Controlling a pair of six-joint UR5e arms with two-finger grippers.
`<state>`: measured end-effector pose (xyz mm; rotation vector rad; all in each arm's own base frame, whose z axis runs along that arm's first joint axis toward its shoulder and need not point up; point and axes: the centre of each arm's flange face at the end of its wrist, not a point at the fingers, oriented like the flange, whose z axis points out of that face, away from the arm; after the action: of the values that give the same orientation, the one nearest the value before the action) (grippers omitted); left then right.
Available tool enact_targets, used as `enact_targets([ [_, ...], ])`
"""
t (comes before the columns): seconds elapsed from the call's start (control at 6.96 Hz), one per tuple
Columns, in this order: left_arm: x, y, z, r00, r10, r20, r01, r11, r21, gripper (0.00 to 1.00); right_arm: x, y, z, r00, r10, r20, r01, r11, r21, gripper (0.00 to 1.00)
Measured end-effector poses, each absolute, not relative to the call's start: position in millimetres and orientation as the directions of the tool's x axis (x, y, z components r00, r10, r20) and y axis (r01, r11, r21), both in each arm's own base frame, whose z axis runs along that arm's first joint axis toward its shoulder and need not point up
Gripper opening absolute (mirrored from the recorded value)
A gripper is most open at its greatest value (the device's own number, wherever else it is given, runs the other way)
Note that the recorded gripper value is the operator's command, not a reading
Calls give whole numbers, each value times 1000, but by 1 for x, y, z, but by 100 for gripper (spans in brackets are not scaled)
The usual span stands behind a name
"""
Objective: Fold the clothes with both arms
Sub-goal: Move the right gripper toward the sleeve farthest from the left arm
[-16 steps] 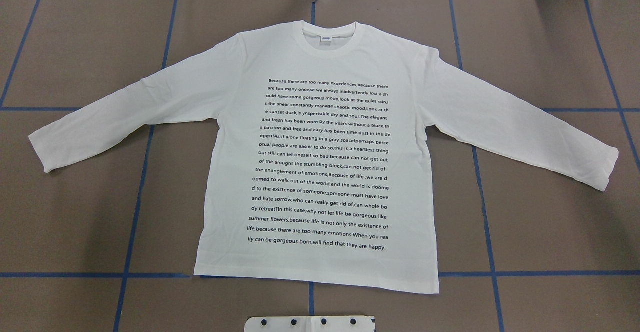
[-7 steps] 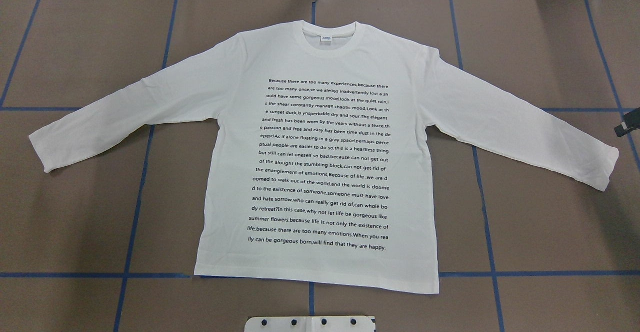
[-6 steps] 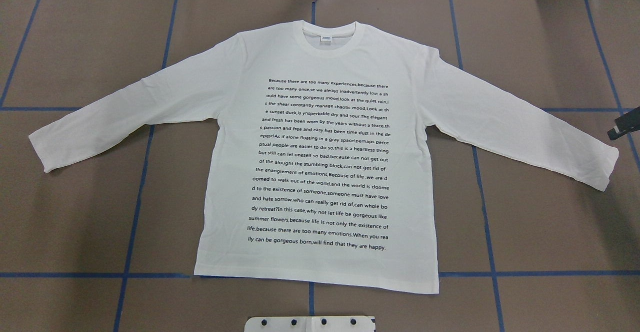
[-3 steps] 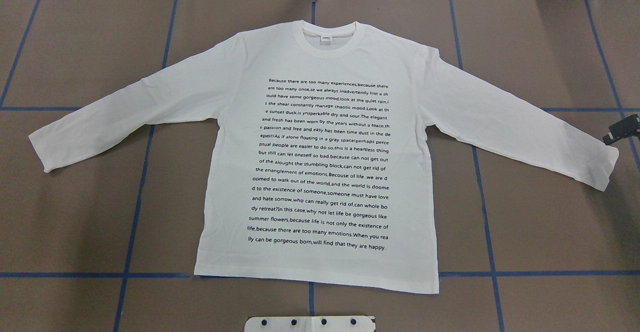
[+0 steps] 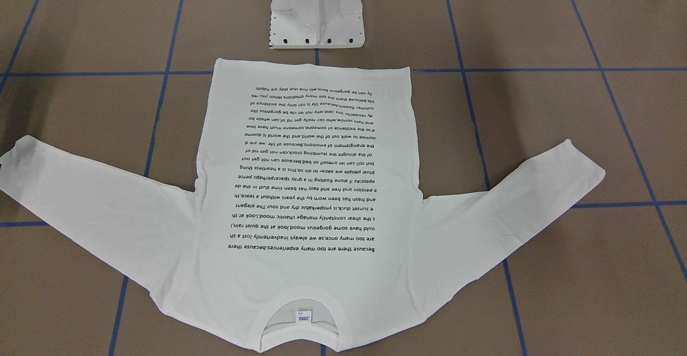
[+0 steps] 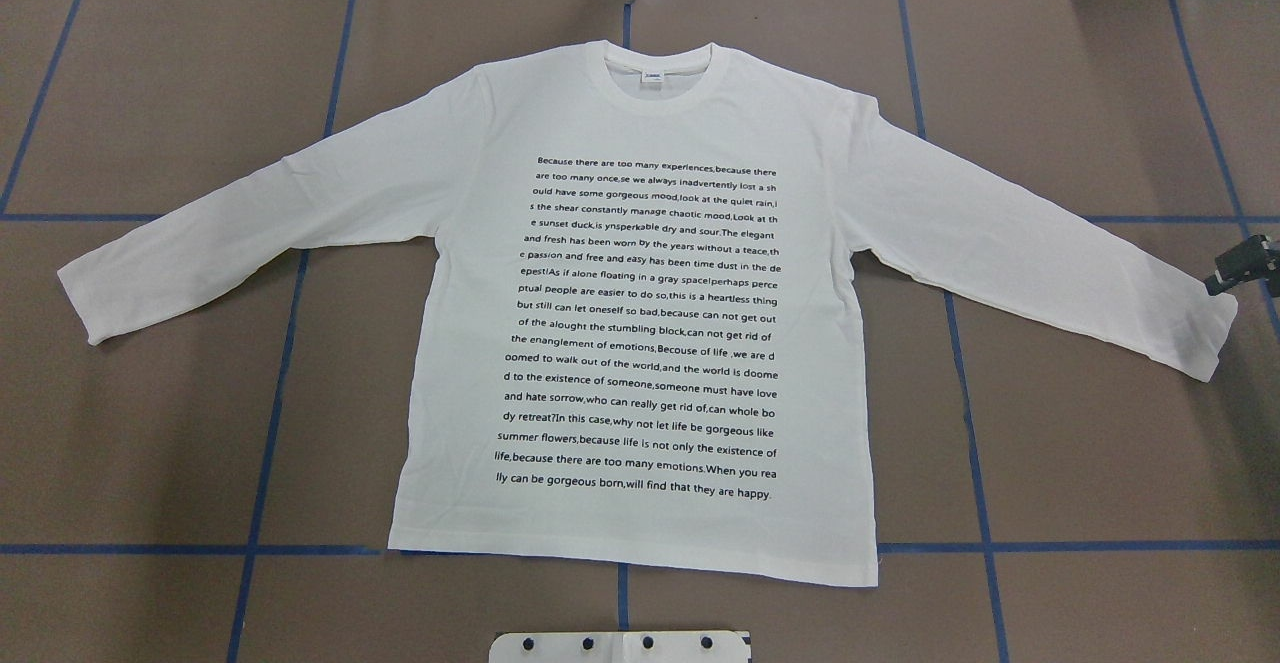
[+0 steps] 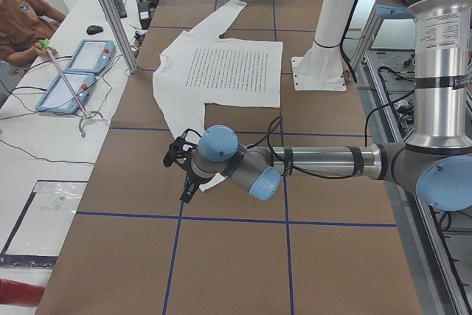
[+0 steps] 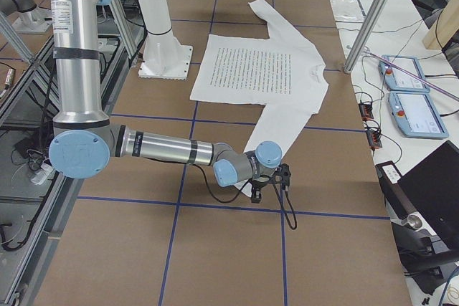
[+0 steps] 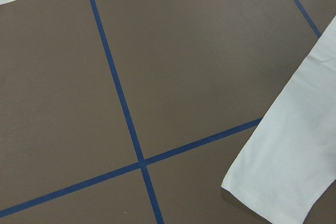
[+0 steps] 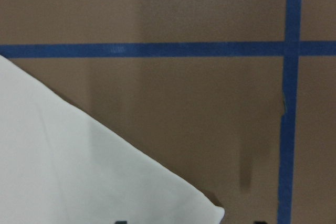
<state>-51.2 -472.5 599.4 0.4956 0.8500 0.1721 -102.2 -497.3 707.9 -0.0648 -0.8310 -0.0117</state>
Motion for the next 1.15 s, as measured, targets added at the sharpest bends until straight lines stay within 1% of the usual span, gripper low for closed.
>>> enact_targets([
  [0.43, -51, -472, 600, 654, 337, -677, 49, 874, 483, 100, -107, -497, 721, 681, 32, 732, 40, 996, -80, 79],
  [0.57, -51, -472, 600, 654, 338, -677, 49, 874, 483, 100, -108, -497, 725, 682, 35, 730, 43, 995, -88, 72],
  [0.72, -51, -473, 600, 654, 338, -677, 49, 874, 484, 100, -111, -498, 727, 684, 34, 729, 48, 995, -92, 54],
  [0.86, -51, -473, 599, 654, 340, -676, 49, 873, 486, 100, -114, -501, 727, 685, 34, 728, 50, 994, -93, 40],
  [1.01, -51, -473, 598, 654, 342, -675, 49, 871, 489, 100, -116, -503, 728, 685, 35, 728, 51, 994, -96, 0],
  [1.15, -51, -473, 598, 654, 343, -674, 49, 870, 490, 100, -117, -505, 729, 685, 37, 727, 52, 994, -99, 0],
])
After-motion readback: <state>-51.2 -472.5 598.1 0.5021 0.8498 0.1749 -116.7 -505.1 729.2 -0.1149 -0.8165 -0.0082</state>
